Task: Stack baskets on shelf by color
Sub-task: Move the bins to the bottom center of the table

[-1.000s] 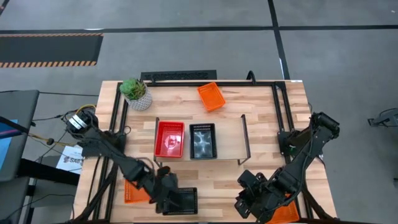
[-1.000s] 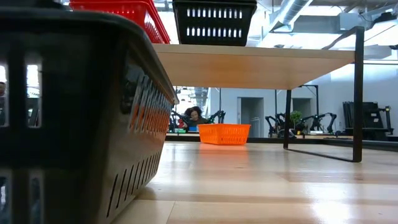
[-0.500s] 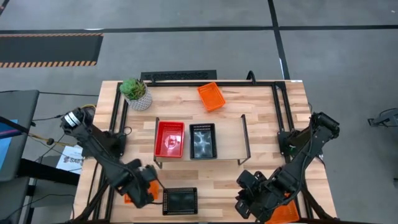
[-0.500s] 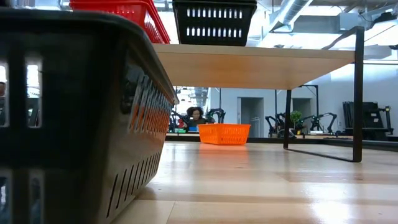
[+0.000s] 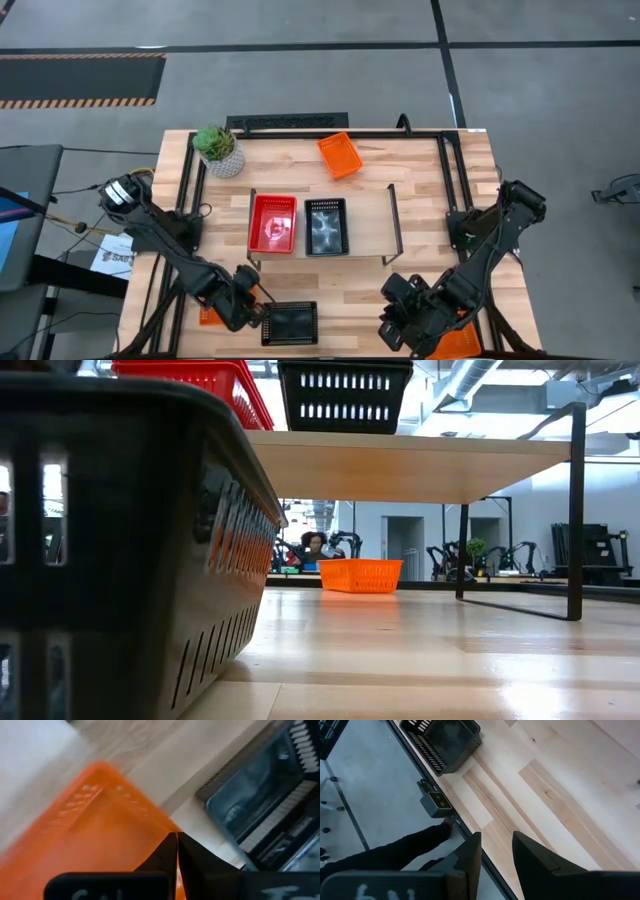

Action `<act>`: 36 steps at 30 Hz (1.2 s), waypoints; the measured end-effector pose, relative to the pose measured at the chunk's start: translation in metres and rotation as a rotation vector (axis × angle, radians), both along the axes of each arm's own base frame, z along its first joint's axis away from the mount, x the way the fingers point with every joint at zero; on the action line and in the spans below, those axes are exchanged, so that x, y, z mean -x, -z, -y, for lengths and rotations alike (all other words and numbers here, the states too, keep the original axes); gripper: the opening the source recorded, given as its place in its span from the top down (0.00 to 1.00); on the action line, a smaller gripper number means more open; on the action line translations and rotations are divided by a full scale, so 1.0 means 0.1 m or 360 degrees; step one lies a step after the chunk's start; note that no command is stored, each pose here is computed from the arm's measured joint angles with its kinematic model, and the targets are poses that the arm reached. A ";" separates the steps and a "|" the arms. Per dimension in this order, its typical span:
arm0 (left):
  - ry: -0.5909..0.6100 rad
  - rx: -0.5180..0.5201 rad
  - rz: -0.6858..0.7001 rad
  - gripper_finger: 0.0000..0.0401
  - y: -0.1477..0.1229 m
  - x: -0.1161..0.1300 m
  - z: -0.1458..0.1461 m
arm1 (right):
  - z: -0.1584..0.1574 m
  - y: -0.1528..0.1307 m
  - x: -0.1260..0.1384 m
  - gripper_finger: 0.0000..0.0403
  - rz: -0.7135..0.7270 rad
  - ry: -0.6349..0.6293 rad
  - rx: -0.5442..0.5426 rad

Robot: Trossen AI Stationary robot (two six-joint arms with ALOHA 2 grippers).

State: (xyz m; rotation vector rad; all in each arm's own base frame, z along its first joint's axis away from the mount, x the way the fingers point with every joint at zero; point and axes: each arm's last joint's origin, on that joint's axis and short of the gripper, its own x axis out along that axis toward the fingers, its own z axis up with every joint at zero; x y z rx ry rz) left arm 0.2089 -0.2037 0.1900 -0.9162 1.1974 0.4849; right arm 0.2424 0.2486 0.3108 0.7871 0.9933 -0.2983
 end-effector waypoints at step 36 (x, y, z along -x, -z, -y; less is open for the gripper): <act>0.0429 0.0315 0.0408 1.00 -0.76 -0.62 0.30 | 0.18 0.06 -0.30 0.67 0.0058 -0.0099 0.0136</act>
